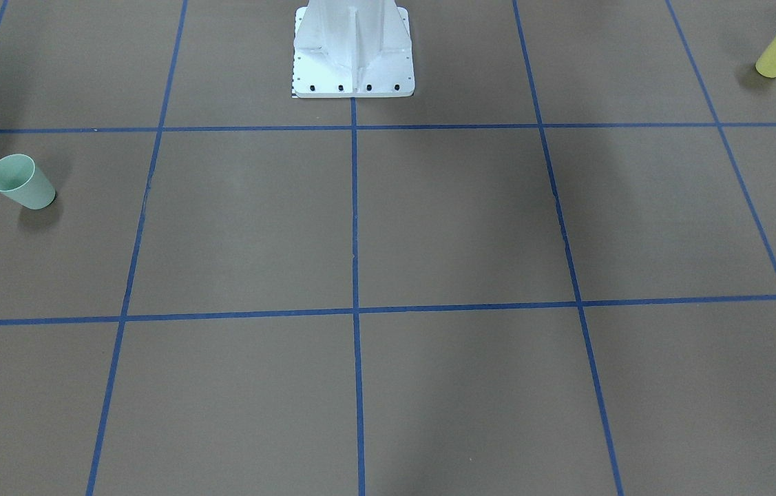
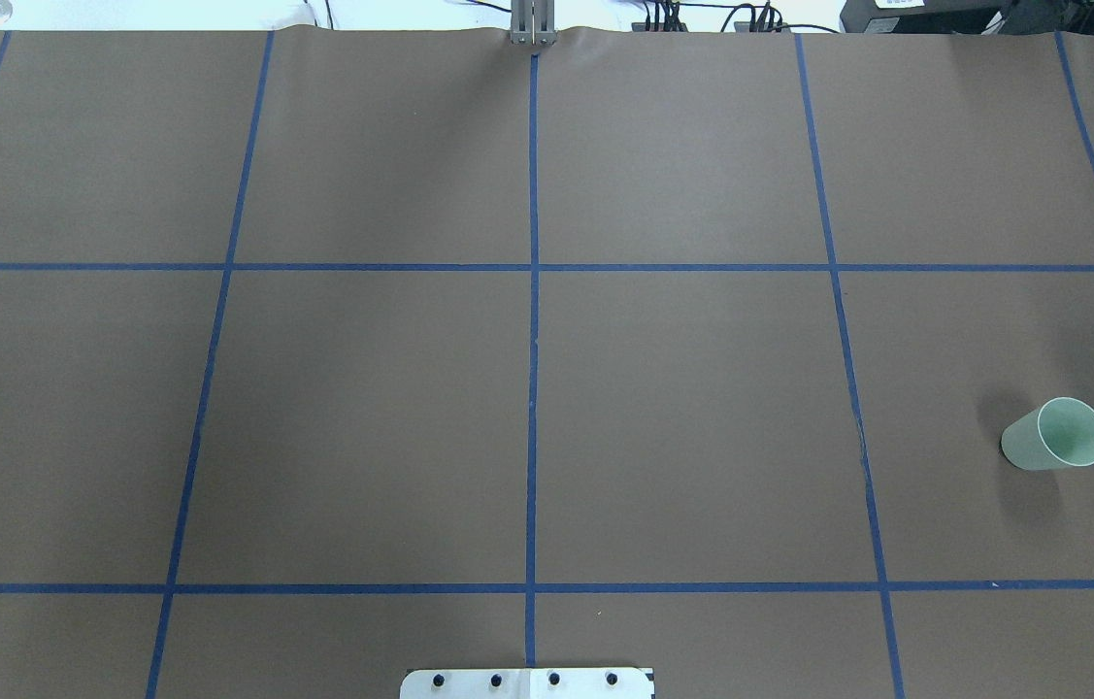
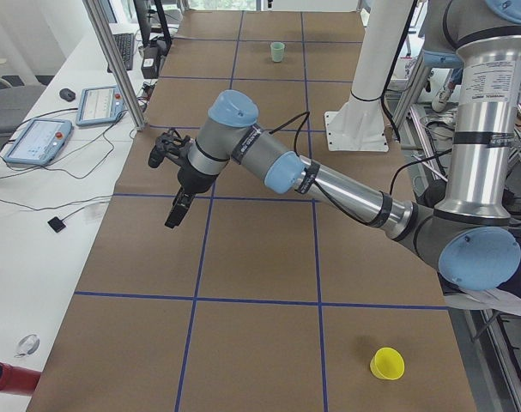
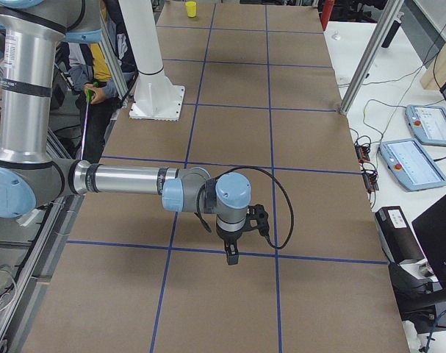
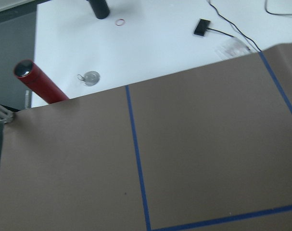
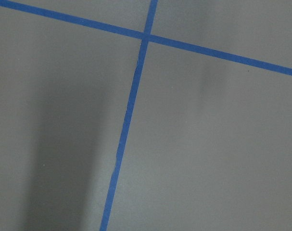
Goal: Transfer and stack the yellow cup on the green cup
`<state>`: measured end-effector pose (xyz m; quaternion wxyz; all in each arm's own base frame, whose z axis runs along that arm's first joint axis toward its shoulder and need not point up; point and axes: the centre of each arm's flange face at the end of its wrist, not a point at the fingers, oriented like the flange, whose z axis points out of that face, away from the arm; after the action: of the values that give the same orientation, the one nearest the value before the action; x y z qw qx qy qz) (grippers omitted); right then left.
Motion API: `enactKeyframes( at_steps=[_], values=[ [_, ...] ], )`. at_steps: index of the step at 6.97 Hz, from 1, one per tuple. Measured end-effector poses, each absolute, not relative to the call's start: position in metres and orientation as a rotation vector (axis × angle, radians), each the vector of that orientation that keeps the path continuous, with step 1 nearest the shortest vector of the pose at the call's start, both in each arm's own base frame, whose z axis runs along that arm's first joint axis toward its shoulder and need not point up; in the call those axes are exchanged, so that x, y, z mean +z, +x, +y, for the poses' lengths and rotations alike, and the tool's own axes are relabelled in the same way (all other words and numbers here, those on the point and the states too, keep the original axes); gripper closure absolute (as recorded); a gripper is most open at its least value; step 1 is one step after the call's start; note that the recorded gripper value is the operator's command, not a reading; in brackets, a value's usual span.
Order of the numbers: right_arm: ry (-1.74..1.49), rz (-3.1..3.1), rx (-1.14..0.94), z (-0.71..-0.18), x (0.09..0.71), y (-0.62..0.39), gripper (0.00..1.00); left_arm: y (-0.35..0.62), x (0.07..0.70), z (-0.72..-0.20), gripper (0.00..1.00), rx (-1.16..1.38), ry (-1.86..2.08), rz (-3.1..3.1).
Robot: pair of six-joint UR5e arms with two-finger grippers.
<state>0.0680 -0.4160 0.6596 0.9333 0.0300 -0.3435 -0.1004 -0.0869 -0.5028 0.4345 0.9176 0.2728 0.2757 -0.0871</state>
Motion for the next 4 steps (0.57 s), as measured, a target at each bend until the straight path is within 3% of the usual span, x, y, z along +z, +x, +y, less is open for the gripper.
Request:
enactKeyframes(
  at_steps=[4],
  values=[
    [0.056, -0.702, -0.208, -0.413, 0.663, 0.068, 0.0, -0.043, 0.436, -0.448, 0.0, -0.537, 0.583, 0.343]
  ],
)
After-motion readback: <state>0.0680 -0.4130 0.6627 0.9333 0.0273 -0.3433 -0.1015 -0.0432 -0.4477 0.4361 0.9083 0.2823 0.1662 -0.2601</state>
